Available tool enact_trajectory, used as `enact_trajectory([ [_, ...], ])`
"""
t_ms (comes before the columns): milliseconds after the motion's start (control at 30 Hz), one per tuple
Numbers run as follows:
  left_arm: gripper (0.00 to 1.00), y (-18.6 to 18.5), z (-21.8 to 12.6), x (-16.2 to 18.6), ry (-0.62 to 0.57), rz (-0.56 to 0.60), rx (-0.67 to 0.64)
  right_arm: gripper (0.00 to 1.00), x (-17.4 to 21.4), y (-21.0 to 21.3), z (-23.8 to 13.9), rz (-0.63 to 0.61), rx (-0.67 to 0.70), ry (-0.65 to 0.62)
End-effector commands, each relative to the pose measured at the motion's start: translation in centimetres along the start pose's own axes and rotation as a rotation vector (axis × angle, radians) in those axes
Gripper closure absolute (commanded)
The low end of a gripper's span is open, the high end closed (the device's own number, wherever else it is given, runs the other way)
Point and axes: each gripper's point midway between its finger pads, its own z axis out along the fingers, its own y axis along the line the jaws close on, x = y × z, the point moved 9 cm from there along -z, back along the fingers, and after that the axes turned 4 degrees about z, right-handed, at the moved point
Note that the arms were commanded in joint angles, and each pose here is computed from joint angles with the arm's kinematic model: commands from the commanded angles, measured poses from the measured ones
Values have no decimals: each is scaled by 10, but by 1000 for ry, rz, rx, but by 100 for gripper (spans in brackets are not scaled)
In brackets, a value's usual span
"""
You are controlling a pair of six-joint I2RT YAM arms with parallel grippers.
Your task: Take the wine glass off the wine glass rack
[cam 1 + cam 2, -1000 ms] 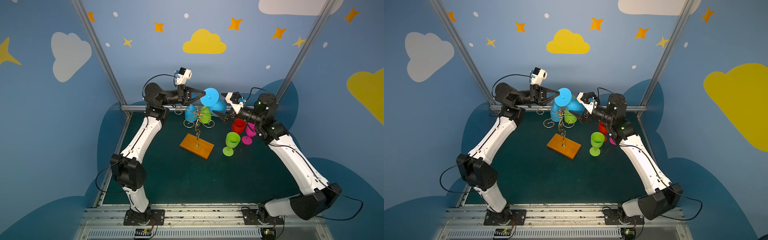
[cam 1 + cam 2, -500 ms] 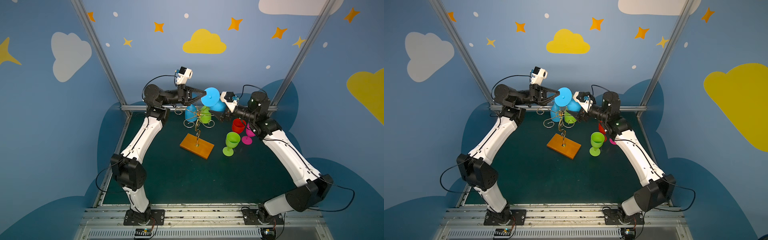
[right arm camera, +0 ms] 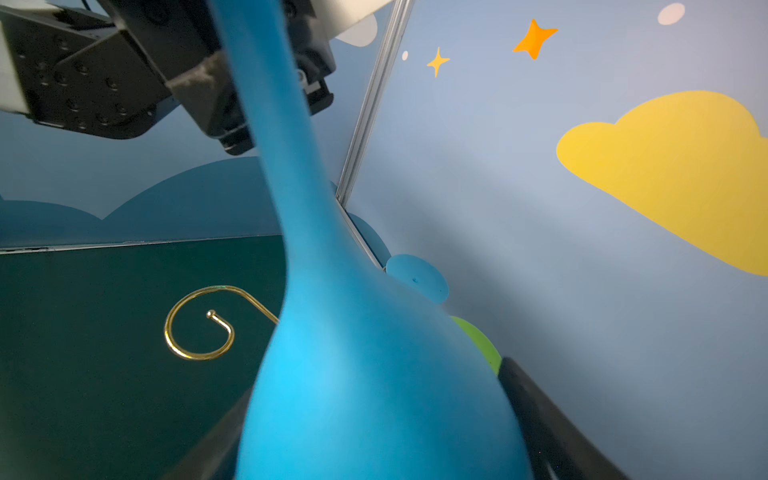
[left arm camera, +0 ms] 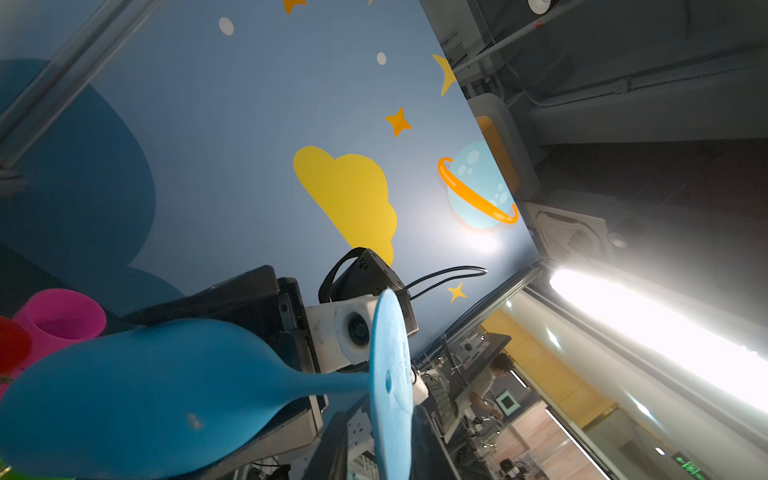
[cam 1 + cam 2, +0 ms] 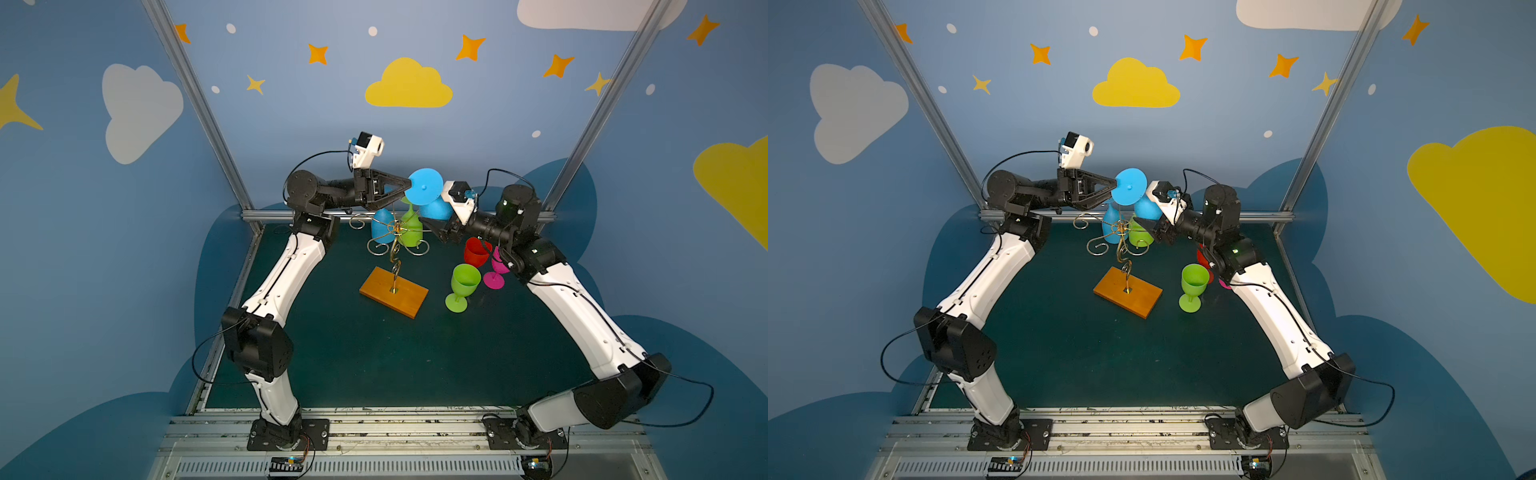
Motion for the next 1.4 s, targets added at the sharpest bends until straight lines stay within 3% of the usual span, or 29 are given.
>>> enact_trajectory([
  [0,60,-6,-3,-1,-7,76,-10,62,-13,4,-20,73,69,9],
  [200,41,-2,-13,2,-51,177,-87,70,-8,10,-44,195,163,115],
  [333,38,6,-19,6,-94,316,-197,74,-3,20,-62,261,198,199],
  [467,38,4,-22,12,-136,594,-326,76,1,29,-79,352,227,289],
  [700,38,6,-14,40,-114,1230,-478,78,9,40,-92,450,234,372],
  [867,39,14,-6,55,-52,1486,-495,80,5,44,-89,506,181,368],
  [1067,40,18,-1,61,-41,1568,-488,82,6,46,-77,529,142,389],
  [1367,41,22,7,65,-26,1604,-466,84,8,48,-54,542,83,417],
])
